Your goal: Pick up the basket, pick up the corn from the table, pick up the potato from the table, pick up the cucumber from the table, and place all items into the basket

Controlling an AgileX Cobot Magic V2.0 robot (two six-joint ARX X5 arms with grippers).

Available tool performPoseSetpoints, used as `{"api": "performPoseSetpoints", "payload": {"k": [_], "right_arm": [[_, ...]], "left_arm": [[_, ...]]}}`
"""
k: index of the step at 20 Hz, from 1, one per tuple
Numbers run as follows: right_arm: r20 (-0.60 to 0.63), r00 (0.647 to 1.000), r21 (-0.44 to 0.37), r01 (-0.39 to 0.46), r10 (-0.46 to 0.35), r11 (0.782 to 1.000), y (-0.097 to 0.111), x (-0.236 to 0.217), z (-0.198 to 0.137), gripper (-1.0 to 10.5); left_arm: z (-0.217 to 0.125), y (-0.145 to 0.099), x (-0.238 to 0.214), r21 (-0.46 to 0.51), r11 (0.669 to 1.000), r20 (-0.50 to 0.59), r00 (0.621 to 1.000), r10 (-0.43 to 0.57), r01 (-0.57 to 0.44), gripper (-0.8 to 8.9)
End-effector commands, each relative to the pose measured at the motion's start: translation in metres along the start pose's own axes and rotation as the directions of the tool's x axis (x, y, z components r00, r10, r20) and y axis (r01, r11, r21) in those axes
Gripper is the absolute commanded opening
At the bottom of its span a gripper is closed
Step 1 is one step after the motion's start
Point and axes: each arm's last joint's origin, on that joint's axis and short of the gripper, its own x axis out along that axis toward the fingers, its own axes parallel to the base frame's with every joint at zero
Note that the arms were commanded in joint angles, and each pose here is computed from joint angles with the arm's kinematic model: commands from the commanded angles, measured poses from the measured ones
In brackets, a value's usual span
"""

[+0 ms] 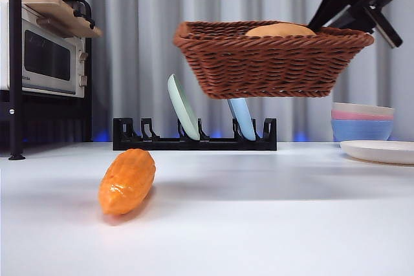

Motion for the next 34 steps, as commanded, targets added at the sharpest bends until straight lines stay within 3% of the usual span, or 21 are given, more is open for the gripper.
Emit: {"api": "performPoseSetpoints", "payload": {"k": [1, 9, 17, 21, 22, 23, 28, 32, 34], "right_arm": [[0.025, 1.0, 0.008, -0.004, 0.003, 1.0, -0.004, -0.005, 0.003, -0.2], [0.055, 0.998, 0.032, 0.026, -0.028, 0.999, -0.016, -0.014, 0.007, -0.2], [0.064, 0.997, 0.039, 0.036, -0.038, 0.999, -0.019, -0.017, 0.008, -0.2], [0.064, 0.997, 0.039, 0.036, -0.039, 0.999, -0.019, -0.017, 0.008, -0.2], [0.064, 0.997, 0.039, 0.036, -0.038, 0.999, -0.019, -0.017, 0.008, -0.2], [0.064, 0.997, 0.039, 0.036, -0.038, 0.999, -0.019, -0.017, 0.008, -0.2], [0.063, 0.997, 0.04, 0.035, -0.038, 0.999, -0.019, -0.017, 0.008, -0.2], [0.062, 0.998, 0.04, 0.032, -0.034, 0.999, -0.019, -0.017, 0.008, -0.2], [0.061, 0.998, 0.041, 0.032, -0.034, 0.999, -0.019, -0.017, 0.008, -0.2]], "left_arm": [[-0.02, 0.001, 0.013, -0.06, 0.998, -0.045, 0.999, 0.007, -0.009, 6.2], [-0.072, 0.001, 0.117, -0.274, 0.961, -0.103, 0.995, 0.006, -0.034, 6.2], [-0.068, 0.028, 0.202, -0.342, 0.93, -0.223, 0.973, 0.062, -0.137, 6.2], [-0.068, 0.037, 0.233, -0.362, 0.922, -0.23, 0.972, 0.054, -0.137, 6.2], [-0.068, 0.038, 0.237, -0.365, 0.92, -0.236, 0.97, 0.055, -0.141, 5.96], [-0.069, 0.038, 0.24, -0.361, 0.921, -0.246, 0.968, 0.056, -0.145, 5.13], [-0.072, 0.038, 0.246, -0.31, 0.94, -0.268, 0.962, 0.057, -0.142, -0.16], [-0.075, 0.037, 0.243, -0.273, 0.955, -0.305, 0.952, 0.031, -0.119, -0.09], [-0.077, 0.034, 0.229, -0.229, 0.973, -0.332, 0.941, -0.059, -0.02, -0.09]]}}
